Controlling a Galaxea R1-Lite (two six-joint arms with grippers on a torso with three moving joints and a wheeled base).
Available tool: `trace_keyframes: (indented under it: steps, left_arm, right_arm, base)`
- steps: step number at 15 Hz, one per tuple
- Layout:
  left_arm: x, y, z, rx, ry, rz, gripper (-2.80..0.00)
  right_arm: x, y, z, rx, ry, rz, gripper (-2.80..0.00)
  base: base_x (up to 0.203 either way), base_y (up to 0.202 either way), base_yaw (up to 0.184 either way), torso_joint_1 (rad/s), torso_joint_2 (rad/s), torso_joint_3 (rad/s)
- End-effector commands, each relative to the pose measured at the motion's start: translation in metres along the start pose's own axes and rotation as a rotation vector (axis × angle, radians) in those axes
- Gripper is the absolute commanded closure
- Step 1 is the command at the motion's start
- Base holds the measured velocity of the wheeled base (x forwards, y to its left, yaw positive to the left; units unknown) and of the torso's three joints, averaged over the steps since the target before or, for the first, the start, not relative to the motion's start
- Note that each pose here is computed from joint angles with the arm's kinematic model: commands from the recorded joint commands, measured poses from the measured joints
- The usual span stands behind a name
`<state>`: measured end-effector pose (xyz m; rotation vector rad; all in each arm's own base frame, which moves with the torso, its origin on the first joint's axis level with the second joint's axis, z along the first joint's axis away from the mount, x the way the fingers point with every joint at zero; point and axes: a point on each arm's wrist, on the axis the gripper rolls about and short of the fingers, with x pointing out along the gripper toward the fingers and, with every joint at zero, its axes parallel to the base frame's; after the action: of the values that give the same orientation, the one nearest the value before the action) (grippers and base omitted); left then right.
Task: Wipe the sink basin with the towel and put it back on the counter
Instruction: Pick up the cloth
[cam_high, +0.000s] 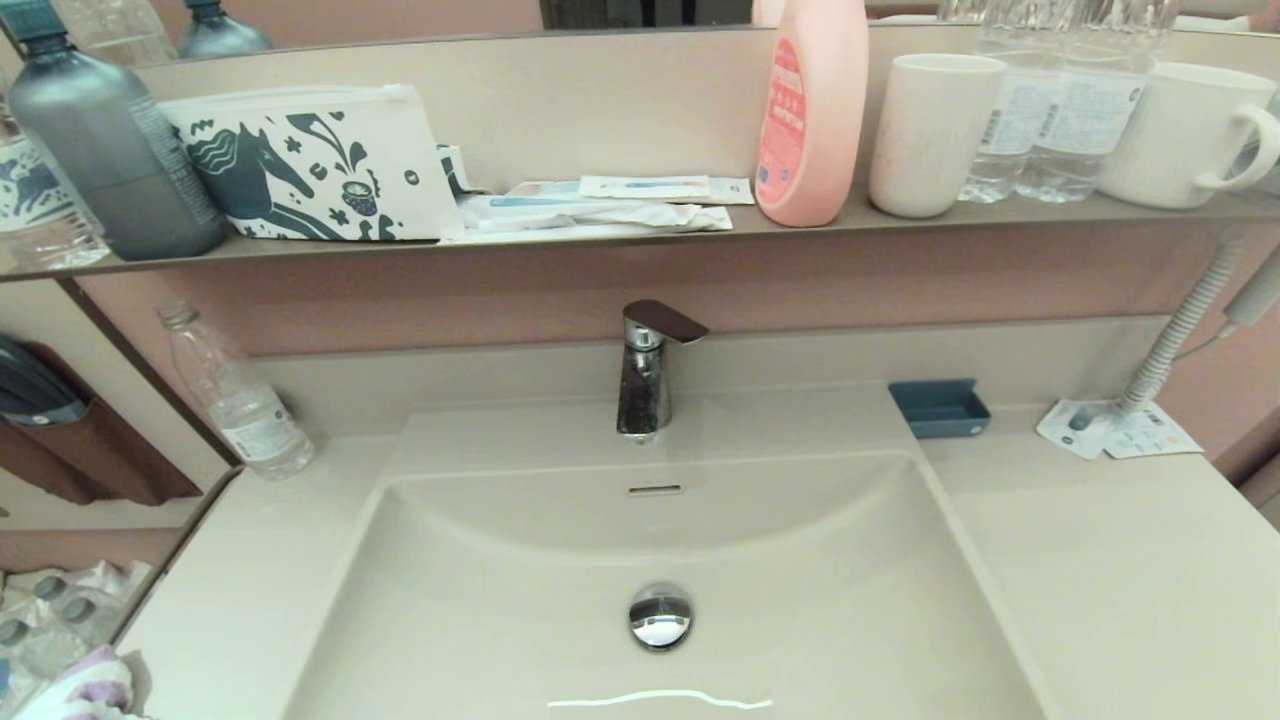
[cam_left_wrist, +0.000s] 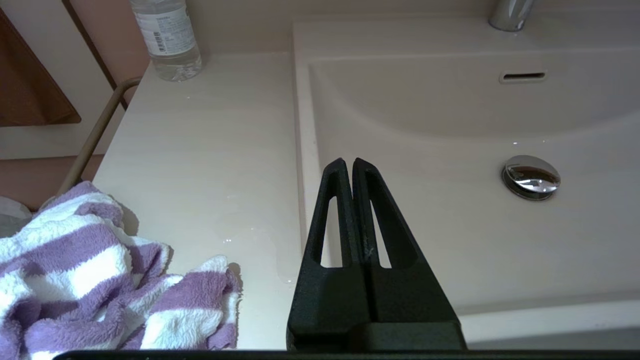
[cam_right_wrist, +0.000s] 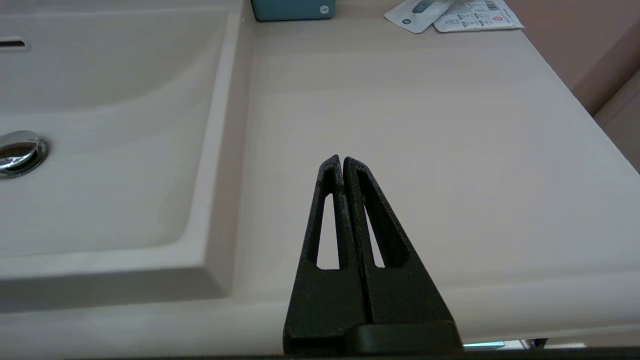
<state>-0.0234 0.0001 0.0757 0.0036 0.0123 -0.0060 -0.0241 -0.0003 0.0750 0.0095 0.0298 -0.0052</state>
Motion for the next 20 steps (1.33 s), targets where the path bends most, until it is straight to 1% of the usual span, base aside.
trace_keyframes:
  steps: [1,7,10,12,14,15,16,17,18,19,20]
  left_arm:
    - [0.0,0.0,0.0,-0.005,0.0,0.0,0.0]
    - [0.0,0.0,0.0,-0.002,0.0,0.0,0.0]
    - [0.0,0.0,-0.001,0.018,0.01,0.004,0.0]
    - [0.0,0.0,0.01,0.023,0.014,-0.003,0.0]
    - [0.006,0.0,0.031,0.023,0.063,-0.004,0.0]
    - [0.014,0.0,0.042,0.025,0.113,-0.003,0.0]
    - [0.025,0.0,0.052,0.033,0.183,0.002,0.0]
    - [0.038,0.001,0.061,0.055,0.275,0.024,0.0]
    - [0.051,0.002,0.066,0.089,0.364,0.058,0.0]
    - [0.064,0.004,0.071,0.137,0.45,0.1,0.0]
    - [0.076,0.006,0.077,0.188,0.518,0.146,0.0]
  right_arm:
    - [0.0,0.0,0.0,0.004,0.001,-0.001,0.0]
    - [0.0,0.0,0.0,0.004,0.001,-0.001,0.0]
    - [0.0,0.0,0.0,0.004,0.001,-0.001,0.0]
    - [0.0,0.0,0.0,0.004,0.001,-0.001,0.0]
    - [0.0,0.0,0.0,0.004,0.001,-0.001,0.0]
    - [0.0,0.0,0.0,0.004,0.001,-0.001,0.0]
    - [0.0,0.0,0.0,0.004,0.001,-0.001,0.0]
    - [0.0,0.0,0.0,0.004,0.001,-0.001,0.0]
    - [0.0,0.0,0.0,0.004,0.001,-0.001,0.0]
    - [0.0,0.0,0.0,0.004,0.001,-0.001,0.0]
    - [0.0,0.0,0.0,0.004,0.001,-0.001,0.0]
  base:
    - [0.0,0.0,0.0,0.0,0.0,0.0]
    - [0.0,0.0,0.0,0.0,0.0,0.0]
    - [0.0,0.0,0.0,0.0,0.0,0.0]
    - [0.0,0.0,0.0,0.0,0.0,0.0]
    - [0.0,0.0,0.0,0.0,0.0,0.0]
    - [0.0,0.0,0.0,0.0,0.0,0.0]
    - [0.0,0.0,0.0,0.0,0.0,0.0]
    - [0.0,0.0,0.0,0.0,0.0,0.0]
    - [0.0,0.0,0.0,0.0,0.0,0.0]
    - [0.0,0.0,0.0,0.0,0.0,0.0]
    - [0.0,0.0,0.0,0.0,0.0,0.0]
